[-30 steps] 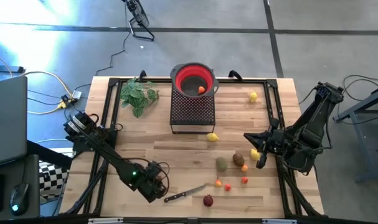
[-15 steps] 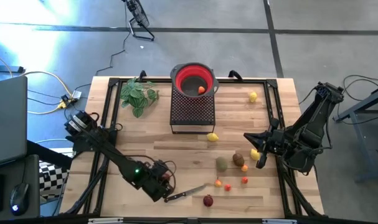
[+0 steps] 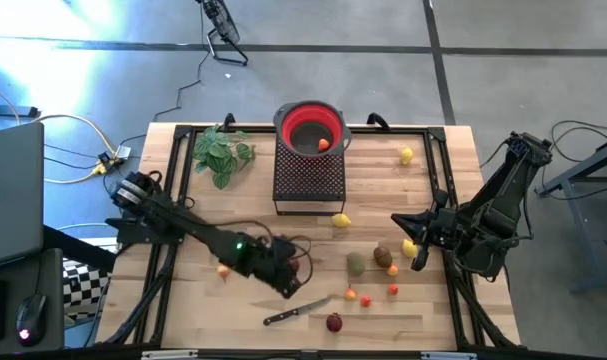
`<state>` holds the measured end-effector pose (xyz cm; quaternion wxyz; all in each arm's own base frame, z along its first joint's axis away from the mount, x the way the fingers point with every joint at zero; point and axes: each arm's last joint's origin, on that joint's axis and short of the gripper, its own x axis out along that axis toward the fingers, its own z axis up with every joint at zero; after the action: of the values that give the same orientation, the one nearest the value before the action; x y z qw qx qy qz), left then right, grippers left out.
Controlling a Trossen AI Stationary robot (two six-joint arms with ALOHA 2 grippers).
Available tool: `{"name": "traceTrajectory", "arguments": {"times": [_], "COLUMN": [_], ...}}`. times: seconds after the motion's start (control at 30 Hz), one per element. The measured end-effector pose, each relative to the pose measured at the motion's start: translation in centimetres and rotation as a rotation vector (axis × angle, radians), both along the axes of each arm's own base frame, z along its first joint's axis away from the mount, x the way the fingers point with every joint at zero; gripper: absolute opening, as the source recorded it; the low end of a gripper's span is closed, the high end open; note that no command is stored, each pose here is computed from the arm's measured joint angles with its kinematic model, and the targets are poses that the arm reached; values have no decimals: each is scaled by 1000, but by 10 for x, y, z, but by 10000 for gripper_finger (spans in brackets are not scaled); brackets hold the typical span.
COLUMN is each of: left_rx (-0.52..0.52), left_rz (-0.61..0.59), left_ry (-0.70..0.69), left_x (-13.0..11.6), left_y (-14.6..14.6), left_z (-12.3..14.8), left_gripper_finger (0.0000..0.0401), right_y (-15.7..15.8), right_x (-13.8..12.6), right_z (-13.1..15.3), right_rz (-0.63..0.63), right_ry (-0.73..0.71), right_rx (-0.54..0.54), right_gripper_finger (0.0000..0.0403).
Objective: Pick & Place Fruit
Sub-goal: Put the left pomegranate into the red strainer bowl
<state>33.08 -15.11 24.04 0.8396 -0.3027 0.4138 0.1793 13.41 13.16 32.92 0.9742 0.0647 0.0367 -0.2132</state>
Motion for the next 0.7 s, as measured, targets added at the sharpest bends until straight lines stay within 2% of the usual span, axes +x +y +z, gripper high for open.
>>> {"name": "traceTrajectory", "arguments": {"times": [0.37,0.7], "left_rx": [105,168], "left_rz": [-31,-51], "left_ry": [-96,-173], "left_x": [34,53], "left_y": [54,120], "left_z": [41,78], "left_gripper_finger": [214,214], "right_y": [0,0], "right_x": [0,0], "right_z": [0,0], "right_rz": [1,1], "right_ry": [0,0], "right_rx": [0,1], "right_gripper_finger": [3,3]}}
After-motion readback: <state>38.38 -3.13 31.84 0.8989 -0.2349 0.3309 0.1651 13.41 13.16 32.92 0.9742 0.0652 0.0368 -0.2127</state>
